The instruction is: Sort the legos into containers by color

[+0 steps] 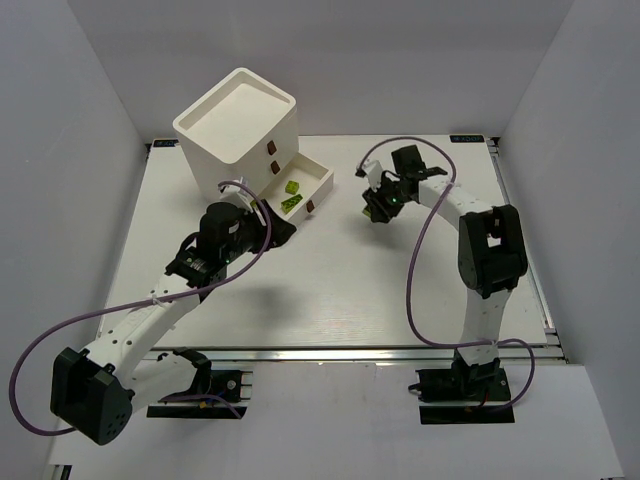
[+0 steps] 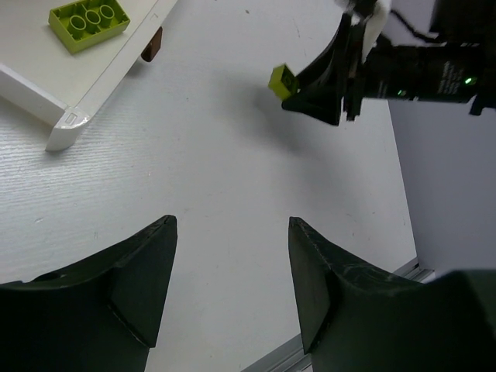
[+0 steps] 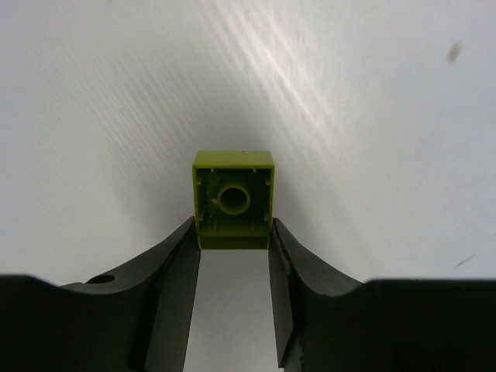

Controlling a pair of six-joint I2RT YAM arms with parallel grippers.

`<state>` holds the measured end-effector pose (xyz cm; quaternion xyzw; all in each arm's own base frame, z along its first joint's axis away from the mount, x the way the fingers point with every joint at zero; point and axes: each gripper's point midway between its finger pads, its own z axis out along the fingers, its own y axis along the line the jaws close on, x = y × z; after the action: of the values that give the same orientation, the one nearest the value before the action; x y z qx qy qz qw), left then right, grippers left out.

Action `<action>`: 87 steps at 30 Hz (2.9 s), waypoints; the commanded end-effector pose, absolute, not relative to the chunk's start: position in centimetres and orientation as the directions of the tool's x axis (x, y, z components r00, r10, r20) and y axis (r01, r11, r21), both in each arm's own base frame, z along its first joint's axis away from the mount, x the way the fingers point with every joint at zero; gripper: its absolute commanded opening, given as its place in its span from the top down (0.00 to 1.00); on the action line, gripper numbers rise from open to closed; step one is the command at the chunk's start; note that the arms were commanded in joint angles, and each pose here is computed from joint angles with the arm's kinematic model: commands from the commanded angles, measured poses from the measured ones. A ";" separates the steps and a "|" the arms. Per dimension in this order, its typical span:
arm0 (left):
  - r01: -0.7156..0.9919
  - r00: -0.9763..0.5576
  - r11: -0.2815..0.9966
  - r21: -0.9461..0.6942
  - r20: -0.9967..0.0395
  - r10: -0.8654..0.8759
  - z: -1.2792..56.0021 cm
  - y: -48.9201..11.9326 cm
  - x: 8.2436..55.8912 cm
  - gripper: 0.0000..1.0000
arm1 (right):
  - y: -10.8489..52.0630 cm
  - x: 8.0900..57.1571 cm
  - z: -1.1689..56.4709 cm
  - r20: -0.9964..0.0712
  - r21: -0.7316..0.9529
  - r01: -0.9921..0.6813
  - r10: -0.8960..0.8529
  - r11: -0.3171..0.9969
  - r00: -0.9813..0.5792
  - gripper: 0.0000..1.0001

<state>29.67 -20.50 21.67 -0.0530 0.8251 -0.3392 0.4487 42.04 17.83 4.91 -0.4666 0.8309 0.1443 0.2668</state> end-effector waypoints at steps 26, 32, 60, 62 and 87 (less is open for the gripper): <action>0.256 -0.613 0.794 -0.552 -0.727 -0.308 21.4 -21.8 31.7 0.42 | 39.7 50.9 25.5 -0.961 -0.102 -0.886 -0.275 0.452 -0.029 0.35; 0.332 -0.647 0.786 -0.521 -0.732 -0.213 20.7 -24.7 34.4 0.88 | 34.5 51.1 26.2 -0.951 0.026 -0.812 -0.236 0.582 -0.199 1.00; 0.123 -0.705 0.955 0.270 -0.654 0.276 8.3 -22.7 49.1 0.27 | 14.9 49.4 19.7 -0.872 0.142 -0.609 -0.192 0.780 -0.449 1.00; 0.110 -0.707 0.956 0.273 -0.655 0.268 8.2 -22.2 49.4 0.26 | 14.9 49.4 19.8 -0.873 0.144 -0.611 -0.190 0.779 -0.449 1.00; -0.039 -0.665 0.948 0.315 -0.716 0.211 7.9 -18.4 54.0 0.18 | 14.2 48.3 19.3 -0.864 0.167 -0.601 -0.178 0.781 -0.471 1.00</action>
<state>52.53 -21.80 5.23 0.0819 0.9135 0.1120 0.3825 48.55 14.22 16.85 -0.2279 0.8420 0.2277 0.4327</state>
